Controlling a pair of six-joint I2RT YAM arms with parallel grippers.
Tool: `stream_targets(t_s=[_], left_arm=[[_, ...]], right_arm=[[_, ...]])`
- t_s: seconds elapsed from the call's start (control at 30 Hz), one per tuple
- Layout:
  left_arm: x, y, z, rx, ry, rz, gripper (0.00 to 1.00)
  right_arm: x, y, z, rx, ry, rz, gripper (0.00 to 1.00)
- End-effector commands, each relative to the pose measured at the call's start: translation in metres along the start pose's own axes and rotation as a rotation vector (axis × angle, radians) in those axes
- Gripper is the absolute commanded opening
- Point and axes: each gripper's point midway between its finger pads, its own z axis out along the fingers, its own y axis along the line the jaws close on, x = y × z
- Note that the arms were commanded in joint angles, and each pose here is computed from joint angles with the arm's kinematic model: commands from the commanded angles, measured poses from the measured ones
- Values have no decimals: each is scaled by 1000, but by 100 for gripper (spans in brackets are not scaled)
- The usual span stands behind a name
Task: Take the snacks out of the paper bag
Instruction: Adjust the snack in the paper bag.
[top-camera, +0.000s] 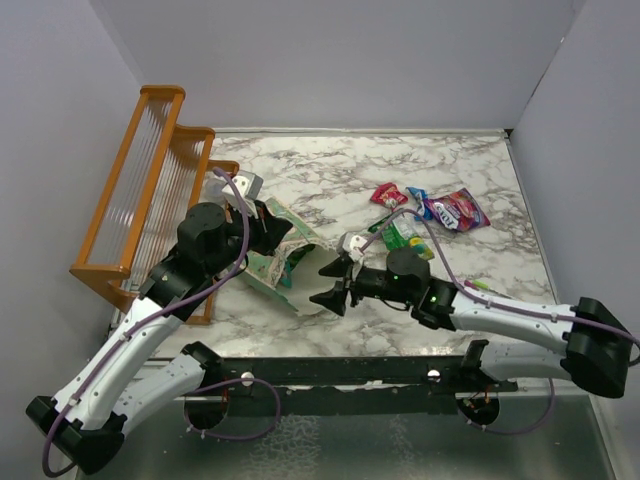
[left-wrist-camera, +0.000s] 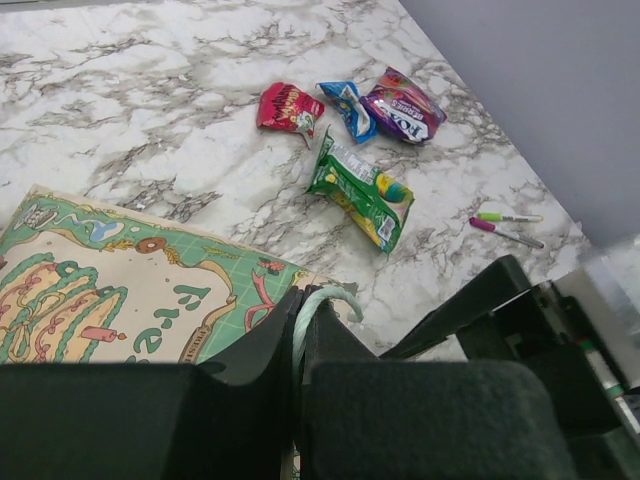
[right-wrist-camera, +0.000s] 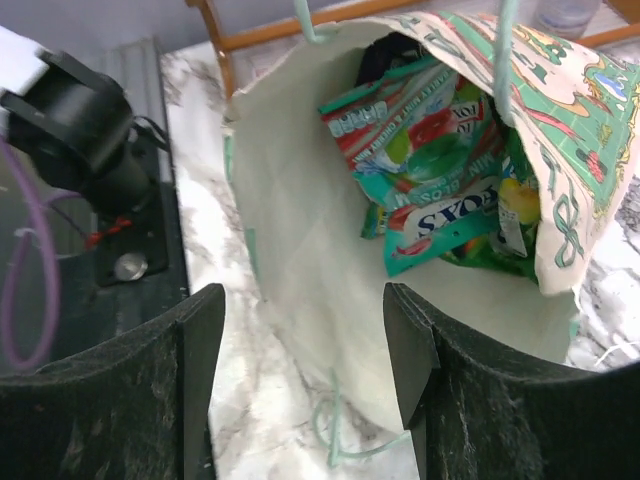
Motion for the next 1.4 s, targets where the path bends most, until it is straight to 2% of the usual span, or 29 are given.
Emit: stream_targets(t_s=[0.0, 0.13, 0.37, 0.6, 0.8, 1.0, 1.1, 1.37], left_arm=[[-17, -4, -8, -2, -49, -4, 0], [-19, -3, -8, -8, -55, -4, 0], [-19, -7, -9, 14, -63, -2, 0], [-15, -13, -11, 59, -66, -5, 0], [-7, -15, -10, 84, -63, -27, 0], [-5, -19, -8, 111, -63, -39, 0], [-5, -21, -9, 117, -59, -43, 0], [-4, -21, -9, 117, -54, -51, 0]], right_arm=[[-19, -23, 32, 137, -34, -203, 65], [-6, -44, 46, 275, -37, -300, 68], [7, -57, 51, 328, -162, -614, 72], [18, -75, 75, 397, -147, -657, 67], [17, -83, 91, 439, -194, -702, 66], [21, -102, 103, 547, -222, -734, 70], [23, -113, 101, 612, -234, -748, 76], [35, -125, 108, 588, -205, -752, 76]])
